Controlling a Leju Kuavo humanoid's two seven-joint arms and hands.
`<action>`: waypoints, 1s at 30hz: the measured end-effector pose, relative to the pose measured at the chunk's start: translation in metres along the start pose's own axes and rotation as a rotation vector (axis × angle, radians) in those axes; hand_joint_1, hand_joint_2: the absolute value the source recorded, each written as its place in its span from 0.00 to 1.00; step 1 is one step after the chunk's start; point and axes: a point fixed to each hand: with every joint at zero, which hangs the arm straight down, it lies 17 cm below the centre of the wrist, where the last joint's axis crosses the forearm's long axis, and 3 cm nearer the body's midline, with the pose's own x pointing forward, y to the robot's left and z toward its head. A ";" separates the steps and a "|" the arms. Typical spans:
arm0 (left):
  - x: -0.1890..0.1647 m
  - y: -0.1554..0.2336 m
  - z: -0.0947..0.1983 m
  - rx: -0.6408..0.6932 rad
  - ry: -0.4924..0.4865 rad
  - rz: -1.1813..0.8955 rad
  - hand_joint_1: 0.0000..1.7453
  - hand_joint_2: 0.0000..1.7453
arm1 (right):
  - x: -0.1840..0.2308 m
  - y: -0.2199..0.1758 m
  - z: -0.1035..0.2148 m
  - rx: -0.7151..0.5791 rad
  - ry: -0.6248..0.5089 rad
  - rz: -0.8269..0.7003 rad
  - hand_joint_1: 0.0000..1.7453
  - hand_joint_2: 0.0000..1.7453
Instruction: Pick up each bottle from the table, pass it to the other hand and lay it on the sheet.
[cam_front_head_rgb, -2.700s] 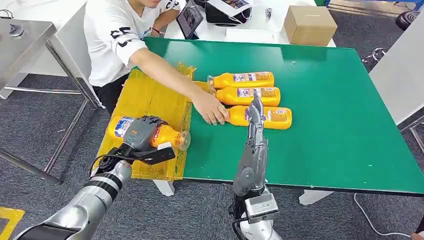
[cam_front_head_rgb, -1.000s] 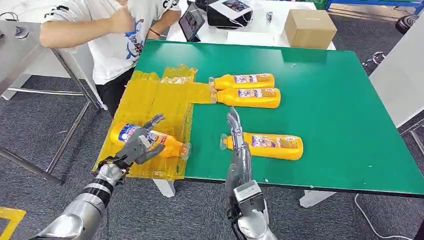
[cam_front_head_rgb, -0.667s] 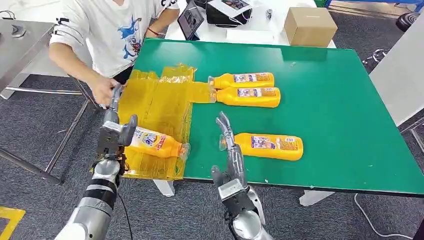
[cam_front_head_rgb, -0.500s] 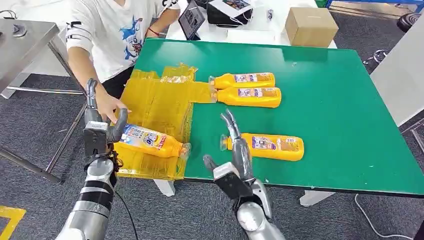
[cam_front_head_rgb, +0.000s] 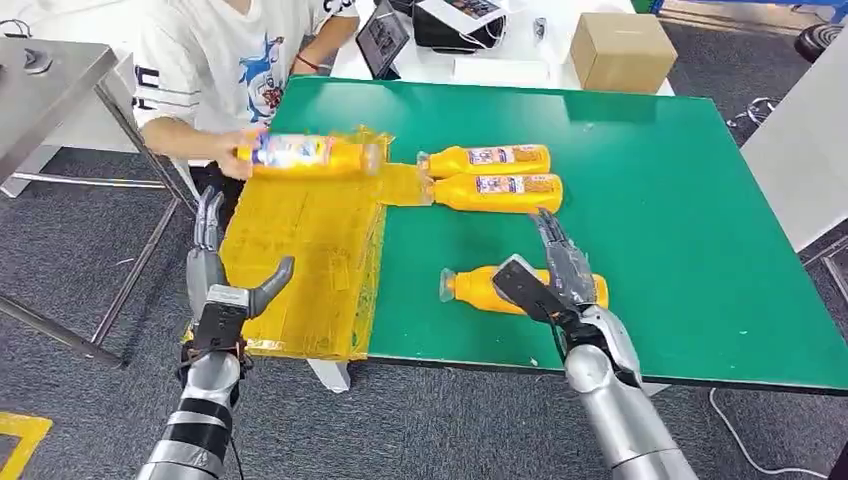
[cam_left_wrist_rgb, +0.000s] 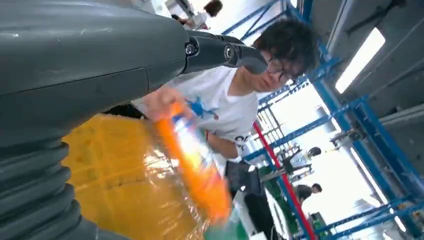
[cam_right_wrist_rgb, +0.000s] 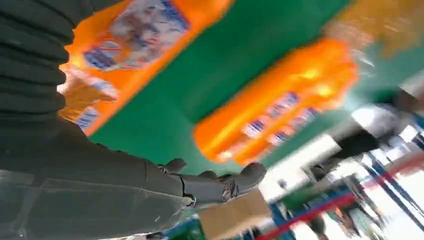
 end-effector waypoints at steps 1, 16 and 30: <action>0.001 -0.003 0.002 -0.011 -0.005 -0.009 0.00 1.00 | -0.009 0.008 0.003 0.047 0.017 0.001 0.00 1.00; -0.004 -0.034 0.019 -0.105 0.007 -0.019 0.00 1.00 | -0.068 0.044 0.022 0.280 0.111 0.005 0.00 1.00; -0.013 -0.046 0.024 -0.145 0.038 -0.003 0.00 1.00 | -0.085 0.040 0.021 0.344 0.128 0.115 0.00 1.00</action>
